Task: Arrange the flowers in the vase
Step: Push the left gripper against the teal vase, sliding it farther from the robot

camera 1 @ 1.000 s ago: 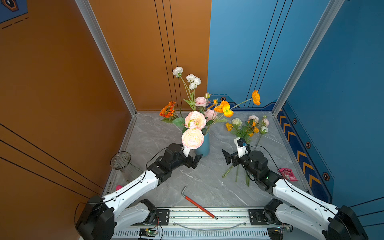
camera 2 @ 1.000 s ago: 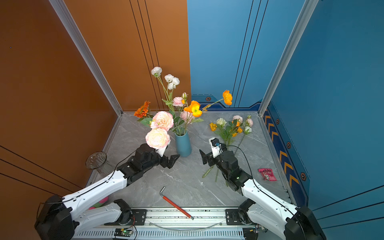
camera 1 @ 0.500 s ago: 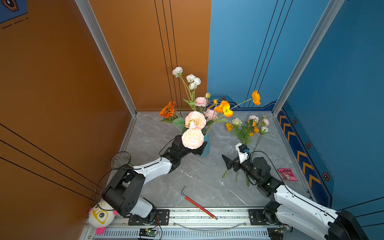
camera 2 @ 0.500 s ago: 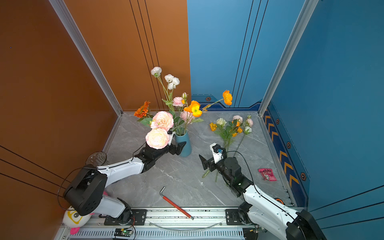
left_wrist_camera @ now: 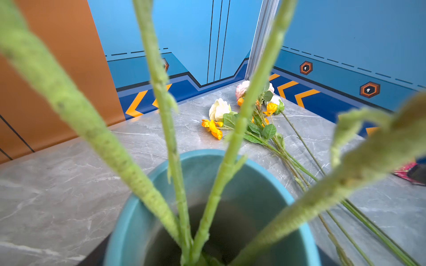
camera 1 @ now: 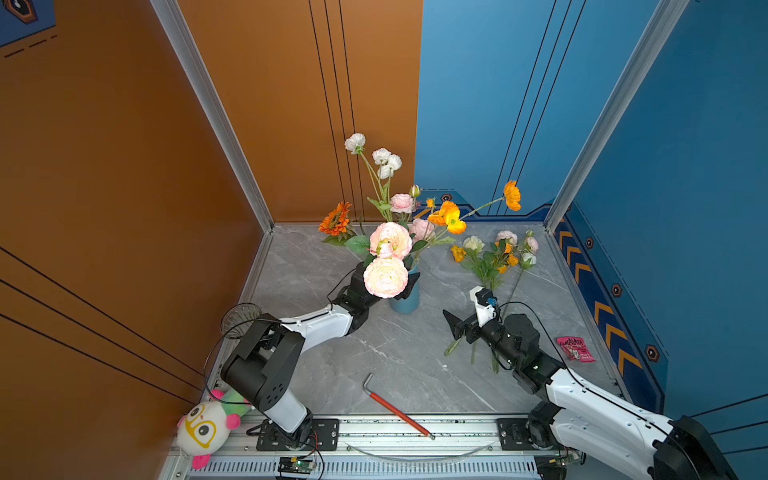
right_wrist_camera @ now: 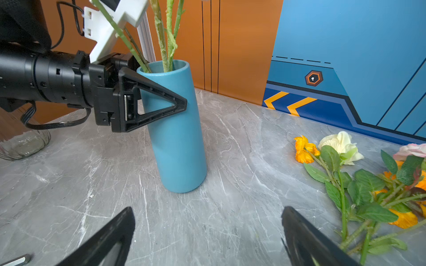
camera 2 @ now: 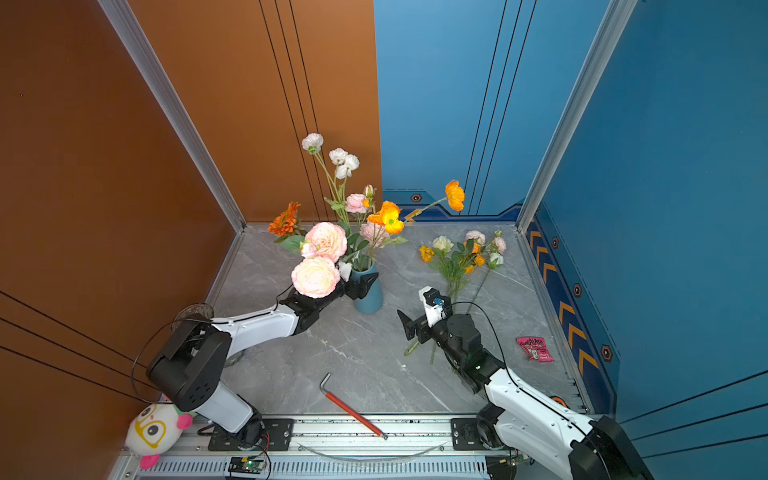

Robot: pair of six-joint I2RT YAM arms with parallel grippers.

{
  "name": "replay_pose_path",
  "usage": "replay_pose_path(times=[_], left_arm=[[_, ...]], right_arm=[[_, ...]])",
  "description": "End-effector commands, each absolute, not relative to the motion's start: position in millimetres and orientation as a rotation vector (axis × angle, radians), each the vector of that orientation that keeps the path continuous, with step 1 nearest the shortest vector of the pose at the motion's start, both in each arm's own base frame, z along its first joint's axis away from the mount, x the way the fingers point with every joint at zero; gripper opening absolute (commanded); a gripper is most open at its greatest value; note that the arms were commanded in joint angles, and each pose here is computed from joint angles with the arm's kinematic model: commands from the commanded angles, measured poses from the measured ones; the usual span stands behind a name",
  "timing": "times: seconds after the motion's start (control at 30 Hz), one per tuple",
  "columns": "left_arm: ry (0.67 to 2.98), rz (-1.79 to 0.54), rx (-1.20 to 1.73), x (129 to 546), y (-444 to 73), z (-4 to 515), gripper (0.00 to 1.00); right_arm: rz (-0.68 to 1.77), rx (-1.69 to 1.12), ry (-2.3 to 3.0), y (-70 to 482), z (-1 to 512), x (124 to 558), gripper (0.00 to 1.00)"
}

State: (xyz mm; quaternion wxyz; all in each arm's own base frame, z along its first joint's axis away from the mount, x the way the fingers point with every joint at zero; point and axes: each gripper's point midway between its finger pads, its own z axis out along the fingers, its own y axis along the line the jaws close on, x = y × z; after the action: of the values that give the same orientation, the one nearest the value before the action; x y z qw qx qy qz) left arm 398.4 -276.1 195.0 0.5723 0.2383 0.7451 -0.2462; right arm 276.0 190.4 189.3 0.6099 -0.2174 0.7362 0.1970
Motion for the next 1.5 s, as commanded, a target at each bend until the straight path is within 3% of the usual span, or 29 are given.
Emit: replay_pose_path(times=[0.0, 0.1, 0.33, 0.83, 1.23, 1.47], left_arm=[[1.713, -0.613, 0.56, 403, -280, 208, 0.66], [1.701, -0.638, 0.581, 401, -284, 211, 0.49], [1.61, -0.577, 0.583, 408, -281, 246, 0.3], [1.47, -0.419, 0.363, 518, -218, 328, 0.17], [1.404, -0.336, 0.297, 619, -230, 339, 0.16], [1.438, -0.315, 0.339, 637, -250, 330, 0.16]], right_arm=[[0.481, -0.487, 1.684, 191, 195, 277, 1.0], [0.482, -0.486, 1.685, 192, 194, 277, 1.0], [0.472, -0.462, 1.691, 189, 193, 279, 1.0], [0.46, -0.401, 1.718, 179, 186, 290, 1.0], [0.478, -0.407, 1.753, 184, 175, 297, 1.0], [0.468, -0.402, 1.761, 182, 174, 299, 1.0]])
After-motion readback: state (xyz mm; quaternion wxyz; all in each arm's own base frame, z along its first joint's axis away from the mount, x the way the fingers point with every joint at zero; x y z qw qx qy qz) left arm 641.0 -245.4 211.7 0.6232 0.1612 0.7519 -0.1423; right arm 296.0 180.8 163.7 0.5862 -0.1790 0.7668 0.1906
